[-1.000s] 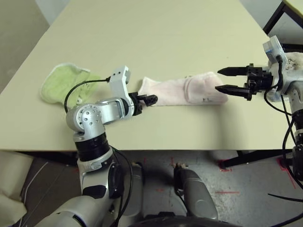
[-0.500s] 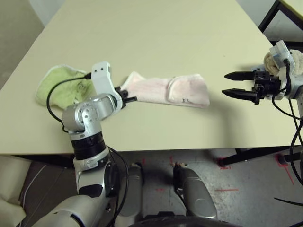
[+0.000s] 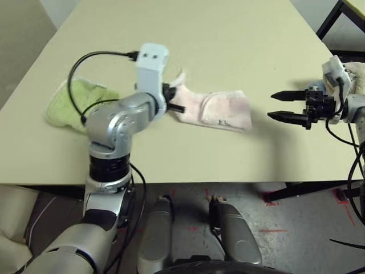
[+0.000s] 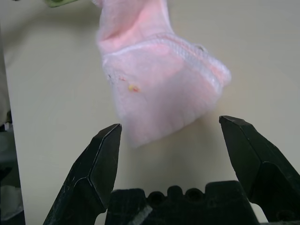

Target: Fold the towel and set it aside.

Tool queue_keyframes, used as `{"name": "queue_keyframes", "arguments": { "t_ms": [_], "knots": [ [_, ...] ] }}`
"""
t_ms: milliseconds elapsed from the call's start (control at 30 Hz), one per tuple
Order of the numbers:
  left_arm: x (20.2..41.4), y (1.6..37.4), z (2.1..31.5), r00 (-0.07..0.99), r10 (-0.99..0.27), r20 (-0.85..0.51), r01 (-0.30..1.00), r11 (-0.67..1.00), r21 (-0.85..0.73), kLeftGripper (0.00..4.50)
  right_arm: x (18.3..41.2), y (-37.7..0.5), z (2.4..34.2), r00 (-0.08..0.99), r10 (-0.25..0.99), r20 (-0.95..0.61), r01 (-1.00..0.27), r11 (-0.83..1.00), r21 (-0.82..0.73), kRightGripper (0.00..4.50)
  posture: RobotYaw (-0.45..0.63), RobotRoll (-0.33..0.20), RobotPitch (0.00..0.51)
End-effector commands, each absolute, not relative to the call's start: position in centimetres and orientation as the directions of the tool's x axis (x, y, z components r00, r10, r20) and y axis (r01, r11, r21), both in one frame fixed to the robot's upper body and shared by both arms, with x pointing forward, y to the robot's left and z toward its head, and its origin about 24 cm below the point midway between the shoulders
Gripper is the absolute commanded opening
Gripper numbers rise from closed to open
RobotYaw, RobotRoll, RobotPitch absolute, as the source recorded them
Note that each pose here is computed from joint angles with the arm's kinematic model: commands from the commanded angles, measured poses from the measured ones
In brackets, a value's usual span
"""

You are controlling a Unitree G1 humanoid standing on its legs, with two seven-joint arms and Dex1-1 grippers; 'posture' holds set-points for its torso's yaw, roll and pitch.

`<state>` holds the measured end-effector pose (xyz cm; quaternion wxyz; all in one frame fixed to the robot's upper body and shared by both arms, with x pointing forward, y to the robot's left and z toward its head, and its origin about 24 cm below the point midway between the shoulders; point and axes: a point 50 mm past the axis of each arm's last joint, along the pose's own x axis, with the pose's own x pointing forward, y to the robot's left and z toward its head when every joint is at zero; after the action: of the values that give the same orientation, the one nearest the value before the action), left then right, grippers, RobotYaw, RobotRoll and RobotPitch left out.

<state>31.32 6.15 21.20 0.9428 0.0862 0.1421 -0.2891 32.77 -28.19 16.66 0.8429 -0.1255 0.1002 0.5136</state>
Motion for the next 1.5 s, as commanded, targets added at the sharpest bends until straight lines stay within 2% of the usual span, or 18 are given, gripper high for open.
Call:
{"name": "queue_keyframes", "arguments": {
  "t_ms": [33, 433, 700, 800, 933, 1133, 1233, 1333, 1500],
  "knots": [
    [31.7, 3.8, 20.6, 0.732, -0.583, -0.352, 0.649, 0.754, 0.099, 0.01, 32.8, -28.4, 15.8, 0.465, 0.828, -0.313, -0.883, 0.458, -0.1, 4.5, 0.09, 0.0, 0.155],
    [32.3, -1.0, 18.5, 0.616, -0.677, -0.404, 0.759, 0.647, 0.074, 0.01, 32.4, -28.7, 14.9, 0.487, 0.813, -0.319, -0.869, 0.486, -0.091, 4.5, 0.05, 0.0, 0.152],
    [31.7, -3.7, 17.7, 0.561, -0.714, -0.419, 0.801, 0.597, 0.056, 0.01, 32.5, -28.4, 14.6, 0.488, 0.81, -0.324, -0.868, 0.488, -0.087, 4.5, 0.05, 0.0, 0.153],
    [30.8, -4.3, 17.7, 0.509, -0.743, -0.435, 0.835, 0.548, 0.041, 0.71, 32.7, -28.2, 14.6, 0.488, 0.81, -0.325, -0.868, 0.488, -0.088, 4.5, 0.05, 0.0, 0.155],
    [30.0, -3.7, 18.2, 0.47, -0.757, -0.454, 0.86, 0.509, 0.041, 2.18, 32.8, -28.2, 14.5, 0.49, 0.807, -0.329, -0.867, 0.49, -0.089, 4.5, 0.06, 0.0, 0.159],
    [29.3, -1.5, 21.1, 0.478, -0.782, -0.401, 0.865, 0.499, 0.058, 4.47, 33.1, -28.2, 14.6, 0.504, 0.799, -0.329, -0.859, 0.503, -0.095, 4.5, 0.08, 0.0, 0.162],
    [28.6, 0.4, 23.0, 0.466, -0.812, -0.35, 0.875, 0.481, 0.049, 4.47, 33.8, -28.1, 15.6, 0.543, 0.797, -0.264, -0.838, 0.537, -0.1, 4.5, 0.09, 0.0, 0.163],
    [28.3, 2.4, 23.8, 0.492, -0.802, -0.338, 0.862, 0.504, 0.06, 4.47, 34.3, -27.5, 17.2, 0.534, 0.824, -0.19, -0.845, 0.525, -0.099, 4.5, 0.09, 0.0, 0.162],
    [28.6, 5.7, 24.0, 0.573, -0.743, -0.345, 0.807, 0.585, 0.082, 4.47, 34.9, -25.3, 20.1, 0.44, 0.885, -0.149, -0.896, 0.421, -0.143, 4.5, 0.11, 0.0, 0.163]
  ]
}}
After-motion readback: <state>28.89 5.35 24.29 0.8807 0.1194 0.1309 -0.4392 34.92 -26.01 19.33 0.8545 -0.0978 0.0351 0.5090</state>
